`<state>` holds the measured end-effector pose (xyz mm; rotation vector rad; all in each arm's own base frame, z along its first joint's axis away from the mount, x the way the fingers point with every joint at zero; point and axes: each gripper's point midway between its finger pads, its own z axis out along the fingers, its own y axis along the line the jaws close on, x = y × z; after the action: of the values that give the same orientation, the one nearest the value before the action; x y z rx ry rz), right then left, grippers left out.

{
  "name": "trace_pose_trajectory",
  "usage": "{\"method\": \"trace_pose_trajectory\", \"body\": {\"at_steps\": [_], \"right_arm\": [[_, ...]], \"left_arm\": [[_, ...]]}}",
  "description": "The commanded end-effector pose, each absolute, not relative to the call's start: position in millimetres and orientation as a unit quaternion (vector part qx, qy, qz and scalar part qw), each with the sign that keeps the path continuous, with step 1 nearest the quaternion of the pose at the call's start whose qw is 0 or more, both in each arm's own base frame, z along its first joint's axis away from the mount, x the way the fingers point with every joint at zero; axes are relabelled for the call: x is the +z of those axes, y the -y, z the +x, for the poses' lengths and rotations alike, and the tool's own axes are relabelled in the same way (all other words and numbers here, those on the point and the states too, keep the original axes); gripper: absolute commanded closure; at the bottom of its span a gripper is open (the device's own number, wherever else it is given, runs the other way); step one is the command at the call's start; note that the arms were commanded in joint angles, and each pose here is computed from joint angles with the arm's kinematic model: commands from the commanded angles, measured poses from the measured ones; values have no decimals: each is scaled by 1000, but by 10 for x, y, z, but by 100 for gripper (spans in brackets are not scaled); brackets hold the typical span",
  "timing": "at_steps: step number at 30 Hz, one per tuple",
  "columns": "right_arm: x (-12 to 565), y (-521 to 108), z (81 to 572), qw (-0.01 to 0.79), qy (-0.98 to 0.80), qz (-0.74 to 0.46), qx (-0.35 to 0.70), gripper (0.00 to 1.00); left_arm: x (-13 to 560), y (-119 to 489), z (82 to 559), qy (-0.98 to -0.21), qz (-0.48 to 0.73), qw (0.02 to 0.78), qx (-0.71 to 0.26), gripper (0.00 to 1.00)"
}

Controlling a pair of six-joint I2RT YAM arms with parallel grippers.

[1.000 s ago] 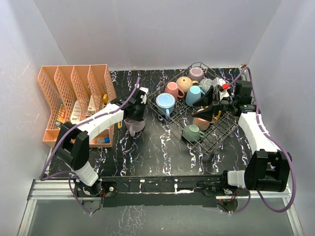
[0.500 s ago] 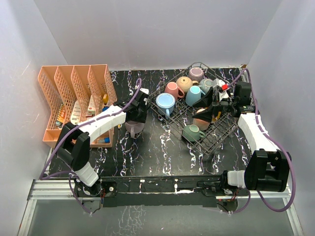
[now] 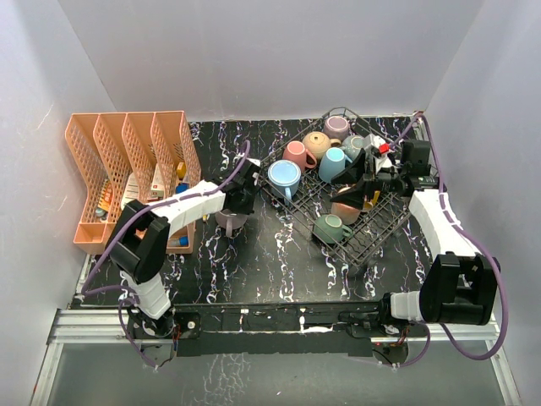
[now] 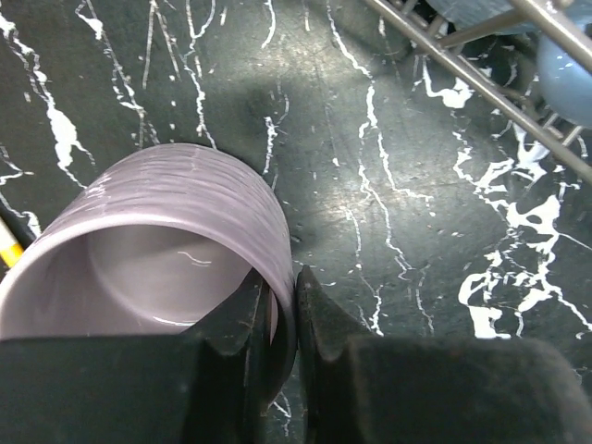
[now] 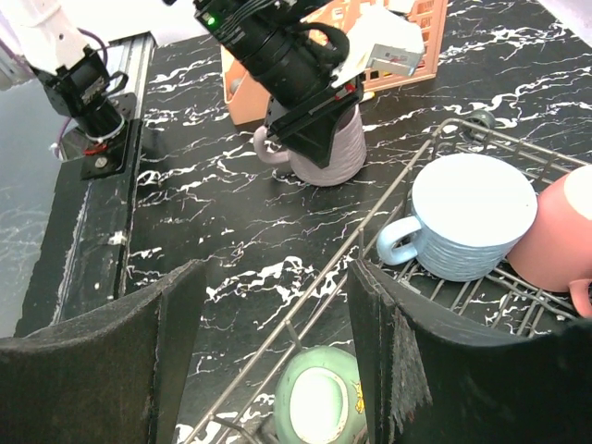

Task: Load the cups into the dish rack
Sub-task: Pick up the cup at the center of the board.

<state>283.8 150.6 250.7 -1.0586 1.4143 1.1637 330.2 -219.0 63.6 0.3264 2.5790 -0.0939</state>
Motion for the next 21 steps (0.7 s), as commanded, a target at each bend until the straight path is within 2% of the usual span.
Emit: {"method": "trace_pose_trajectory", "body": {"at_steps": [1,6,11,16,21], "right_arm": [[2648,-1521,2895,500,-574,-463,453,36],[2600,-1614,2819,470,-580,-491,449,36],[2566,-1827,2700,418,-595,-524,443,37],[2790,-2047,2730,406,-618,-511,439,37],[3207,-2164,2856,446,-618,-481,433,37]], "left_arm": [[857,2248,3277,-948,113,289,-65,100],[1383,2268,3174,-925,95,347,-125,100],[1984,2343,2978,-874,65,419,-238,100],[2614,2355,2793,-789,15,497,-362,100],[3319,2343,2672,-677,-18,566,-470,100]]}}
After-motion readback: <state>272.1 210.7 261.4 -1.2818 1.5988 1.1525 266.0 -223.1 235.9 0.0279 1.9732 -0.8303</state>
